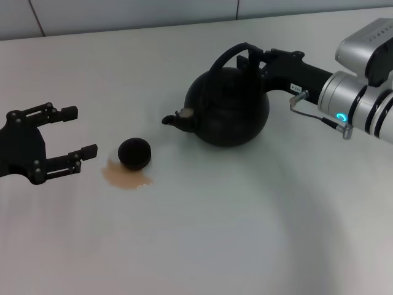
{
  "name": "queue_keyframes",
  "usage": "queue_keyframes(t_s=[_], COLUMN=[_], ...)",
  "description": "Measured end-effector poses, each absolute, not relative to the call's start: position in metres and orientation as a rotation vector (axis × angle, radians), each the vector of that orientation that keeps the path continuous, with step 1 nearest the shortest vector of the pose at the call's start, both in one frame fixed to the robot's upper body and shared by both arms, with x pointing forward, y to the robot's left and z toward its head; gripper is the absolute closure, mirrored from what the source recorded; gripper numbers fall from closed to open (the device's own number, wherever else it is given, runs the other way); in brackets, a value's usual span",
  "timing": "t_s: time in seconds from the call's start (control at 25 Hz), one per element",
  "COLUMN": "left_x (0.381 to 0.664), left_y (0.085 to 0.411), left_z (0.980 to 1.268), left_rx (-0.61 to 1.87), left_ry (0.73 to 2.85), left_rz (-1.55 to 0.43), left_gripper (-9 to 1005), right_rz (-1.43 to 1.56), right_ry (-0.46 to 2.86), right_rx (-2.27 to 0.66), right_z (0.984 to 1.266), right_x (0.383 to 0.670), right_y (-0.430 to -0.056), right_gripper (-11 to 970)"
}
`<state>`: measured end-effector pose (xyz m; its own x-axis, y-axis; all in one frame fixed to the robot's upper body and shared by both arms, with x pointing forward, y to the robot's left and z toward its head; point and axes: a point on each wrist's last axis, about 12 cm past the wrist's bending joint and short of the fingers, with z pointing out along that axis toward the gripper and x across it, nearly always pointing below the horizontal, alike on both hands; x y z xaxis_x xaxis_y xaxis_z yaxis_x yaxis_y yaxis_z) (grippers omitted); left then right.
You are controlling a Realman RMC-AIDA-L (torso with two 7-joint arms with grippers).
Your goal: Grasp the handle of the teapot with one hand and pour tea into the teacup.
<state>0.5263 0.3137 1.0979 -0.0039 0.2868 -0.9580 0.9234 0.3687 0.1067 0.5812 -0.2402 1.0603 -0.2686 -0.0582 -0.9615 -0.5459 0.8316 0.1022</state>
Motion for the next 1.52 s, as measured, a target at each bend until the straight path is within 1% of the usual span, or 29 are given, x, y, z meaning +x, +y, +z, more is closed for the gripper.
queue_keyframes(t_s=[0.04, 0.28, 0.36, 0.52, 0.84, 1.08, 1.36, 1.52], left_x=[0.526, 0.526, 0.526, 0.526, 0.527, 0.528, 0.521, 0.516], left_y=[0.314, 0.314, 0.314, 0.315, 0.313, 0.311, 0.315, 0.319], left_z=[1.098, 1.098, 1.098, 1.098, 1.098, 1.097, 1.097, 1.097], left_rx=[1.131, 1.13, 1.13, 1.124, 1.11, 1.093, 1.043, 1.016], left_ry=[1.532, 1.532, 1.532, 1.533, 1.531, 1.532, 1.524, 1.51], left_rz=[-0.727, -0.726, -0.726, -0.725, -0.72, -0.717, -0.74, -0.757], left_gripper=[244, 244, 244, 244, 243, 243, 244, 244], right_rz=[0.499, 0.49, 0.484, 0.483, 0.485, 0.491, 0.572, 0.633], right_ry=[1.794, 1.769, 1.771, 1.781, 1.74, 1.72, 1.57, 1.517], right_rx=[-0.465, -0.487, -0.501, -0.519, -0.514, -0.489, -0.564, -0.623], right_z=[1.062, 1.067, 1.066, 1.064, 1.069, 1.072, 1.098, 1.109], right_x=[0.581, 0.58, 0.578, 0.568, 0.537, 0.53, 0.515, 0.51], right_y=[-0.24, -0.24, -0.24, -0.241, -0.248, -0.257, -0.263, -0.262], right_gripper=[795, 551, 526, 514, 489, 470, 448, 436])
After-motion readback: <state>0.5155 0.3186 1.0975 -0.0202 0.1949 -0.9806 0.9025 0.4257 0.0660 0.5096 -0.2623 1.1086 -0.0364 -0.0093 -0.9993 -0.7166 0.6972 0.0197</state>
